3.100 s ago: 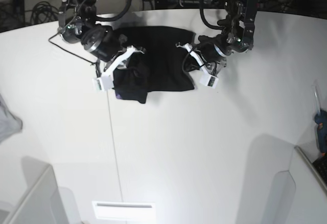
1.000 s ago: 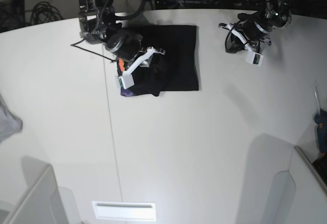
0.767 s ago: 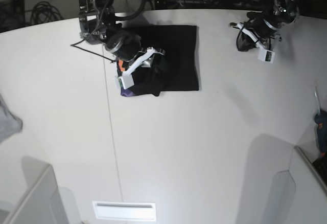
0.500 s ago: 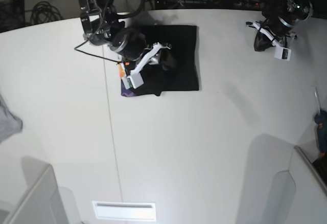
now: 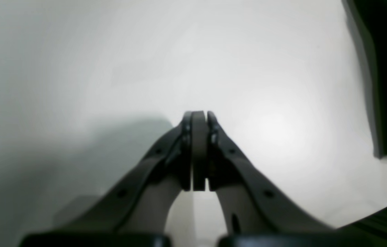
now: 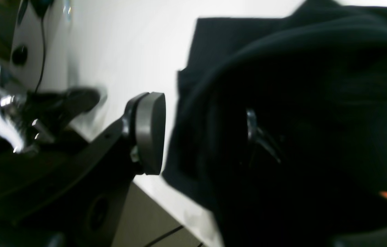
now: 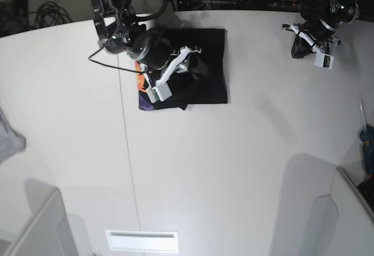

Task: Fold the T-shirt properly
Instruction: 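Press the folded bundle flat with the right gripper, then grasp the bundle's sides with both grippers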

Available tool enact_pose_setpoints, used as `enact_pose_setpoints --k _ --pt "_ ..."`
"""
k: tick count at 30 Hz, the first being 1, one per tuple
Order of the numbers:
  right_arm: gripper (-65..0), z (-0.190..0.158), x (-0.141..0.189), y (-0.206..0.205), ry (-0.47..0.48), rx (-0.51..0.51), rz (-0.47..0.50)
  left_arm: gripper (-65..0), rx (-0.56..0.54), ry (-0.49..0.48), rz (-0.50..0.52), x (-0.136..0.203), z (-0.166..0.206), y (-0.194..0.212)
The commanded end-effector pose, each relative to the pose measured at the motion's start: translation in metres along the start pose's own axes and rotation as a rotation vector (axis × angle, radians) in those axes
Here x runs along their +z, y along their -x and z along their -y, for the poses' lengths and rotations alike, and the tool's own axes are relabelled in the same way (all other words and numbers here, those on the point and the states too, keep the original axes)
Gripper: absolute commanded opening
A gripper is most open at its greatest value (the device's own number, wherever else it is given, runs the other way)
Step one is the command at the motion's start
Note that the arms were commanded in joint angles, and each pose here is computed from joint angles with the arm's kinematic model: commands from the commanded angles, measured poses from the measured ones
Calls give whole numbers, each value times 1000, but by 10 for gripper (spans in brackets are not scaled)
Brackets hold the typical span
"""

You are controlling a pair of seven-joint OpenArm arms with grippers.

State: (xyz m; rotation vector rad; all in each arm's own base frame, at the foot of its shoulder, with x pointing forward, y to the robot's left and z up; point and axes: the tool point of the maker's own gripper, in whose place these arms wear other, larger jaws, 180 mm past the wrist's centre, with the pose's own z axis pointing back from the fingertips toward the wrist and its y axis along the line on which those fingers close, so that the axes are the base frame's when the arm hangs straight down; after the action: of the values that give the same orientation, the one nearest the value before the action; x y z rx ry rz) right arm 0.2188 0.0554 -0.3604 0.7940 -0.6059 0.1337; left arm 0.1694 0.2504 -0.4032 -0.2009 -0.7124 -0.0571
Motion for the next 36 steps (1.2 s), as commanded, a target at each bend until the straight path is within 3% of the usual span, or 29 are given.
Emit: enact_pose_setpoints --k 1,5,14,19,23,25,28,36 --pt "-372 -9 1 -14 -34 27 40 -650 -12 8 35 3 0 -10" --pt "-372 -10 -5 -13 -11 12 17 -650 -12 8 36 3 0 -10" --pt "-372 -36 -26 -13 -35 85 -58 -650 -12 8 35 3 0 -10" --pt "-372 -72 -27 -2 -129 275 -122 -650 -14 6 39 3 -1 -12" --pt "-375 -81 -13 -19 -150 339 -68 -650 -14 6 39 3 -1 -12" --pt "-443 -66 -4 -29 -111 329 -39 -650 -13 6 35 3 -1 -10" --pt "-650 -35 5 -38 -32 268 -9 -650 -15 16 36 3 3 -10" --pt "-650 8 -4 -13 62 169 -86 -650 -23 60 33 -4 19 -10"
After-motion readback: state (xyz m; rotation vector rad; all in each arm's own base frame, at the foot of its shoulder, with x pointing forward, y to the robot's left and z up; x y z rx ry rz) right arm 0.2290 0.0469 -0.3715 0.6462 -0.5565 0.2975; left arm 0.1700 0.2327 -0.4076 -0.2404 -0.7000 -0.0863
